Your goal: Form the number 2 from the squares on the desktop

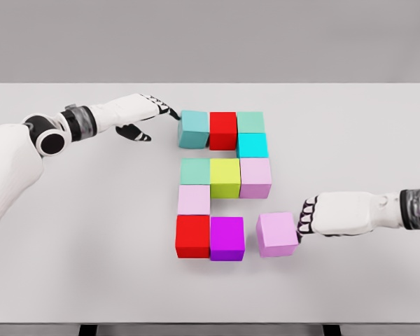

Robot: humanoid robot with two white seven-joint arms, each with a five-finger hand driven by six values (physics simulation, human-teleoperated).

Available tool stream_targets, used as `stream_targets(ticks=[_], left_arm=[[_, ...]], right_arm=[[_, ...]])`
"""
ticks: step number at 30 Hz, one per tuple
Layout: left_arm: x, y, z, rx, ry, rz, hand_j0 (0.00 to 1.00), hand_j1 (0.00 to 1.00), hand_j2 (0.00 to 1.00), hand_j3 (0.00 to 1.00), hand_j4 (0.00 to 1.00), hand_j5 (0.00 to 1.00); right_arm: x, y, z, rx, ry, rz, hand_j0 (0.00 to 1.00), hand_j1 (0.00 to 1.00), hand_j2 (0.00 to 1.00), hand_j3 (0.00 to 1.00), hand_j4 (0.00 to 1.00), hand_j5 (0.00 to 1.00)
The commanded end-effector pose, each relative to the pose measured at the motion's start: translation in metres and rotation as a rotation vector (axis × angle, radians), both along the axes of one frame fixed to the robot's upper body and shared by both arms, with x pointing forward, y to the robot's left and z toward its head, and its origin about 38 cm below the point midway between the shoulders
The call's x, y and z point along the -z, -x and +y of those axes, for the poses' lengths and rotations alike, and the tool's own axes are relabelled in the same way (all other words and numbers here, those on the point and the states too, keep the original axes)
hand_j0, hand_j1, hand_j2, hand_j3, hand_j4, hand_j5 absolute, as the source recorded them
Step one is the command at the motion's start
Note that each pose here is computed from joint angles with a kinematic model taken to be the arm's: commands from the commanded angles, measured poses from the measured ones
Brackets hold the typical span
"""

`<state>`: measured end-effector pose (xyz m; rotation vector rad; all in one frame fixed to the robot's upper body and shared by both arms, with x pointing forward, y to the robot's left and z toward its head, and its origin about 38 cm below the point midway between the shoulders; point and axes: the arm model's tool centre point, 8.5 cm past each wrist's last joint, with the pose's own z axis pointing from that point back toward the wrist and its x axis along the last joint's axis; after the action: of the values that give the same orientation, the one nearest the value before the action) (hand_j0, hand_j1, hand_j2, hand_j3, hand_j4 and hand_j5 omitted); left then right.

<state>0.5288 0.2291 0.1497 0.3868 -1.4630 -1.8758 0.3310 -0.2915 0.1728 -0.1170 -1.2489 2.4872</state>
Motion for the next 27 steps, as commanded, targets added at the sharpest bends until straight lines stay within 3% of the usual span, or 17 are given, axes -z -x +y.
stream_targets(ticks=[1, 11, 20, 27], left_arm=[[0.001, -0.001, 0.000, -0.008, 0.010, 0.005, 0.84, 0.84, 0.84, 0.84, 0.84, 0.84], [0.003, -0.001, 0.001, -0.013, 0.009, 0.011, 0.87, 0.87, 0.87, 0.87, 0.87, 0.87], [0.010, -0.001, 0.016, -0.048, -0.006, 0.031, 0.87, 0.87, 0.87, 0.87, 0.87, 0.87], [0.017, 0.002, 0.016, -0.041, -0.020, 0.052, 0.76, 0.76, 0.76, 0.76, 0.76, 0.76]], right_arm=[[0.000, 0.000, 0.003, -0.002, -0.010, 0.002, 0.67, 0.67, 0.67, 0.67, 0.67, 0.67], [0.001, 0.001, -0.001, 0.007, -0.003, 0.008, 0.67, 0.67, 0.67, 0.67, 0.67, 0.67], [-0.005, -0.011, -0.005, 0.046, -0.032, -0.002, 0.67, 0.67, 0.67, 0.67, 0.67, 0.67], [-0.003, -0.012, 0.006, 0.027, -0.052, 0.000, 0.67, 0.67, 0.67, 0.67, 0.67, 0.67]])
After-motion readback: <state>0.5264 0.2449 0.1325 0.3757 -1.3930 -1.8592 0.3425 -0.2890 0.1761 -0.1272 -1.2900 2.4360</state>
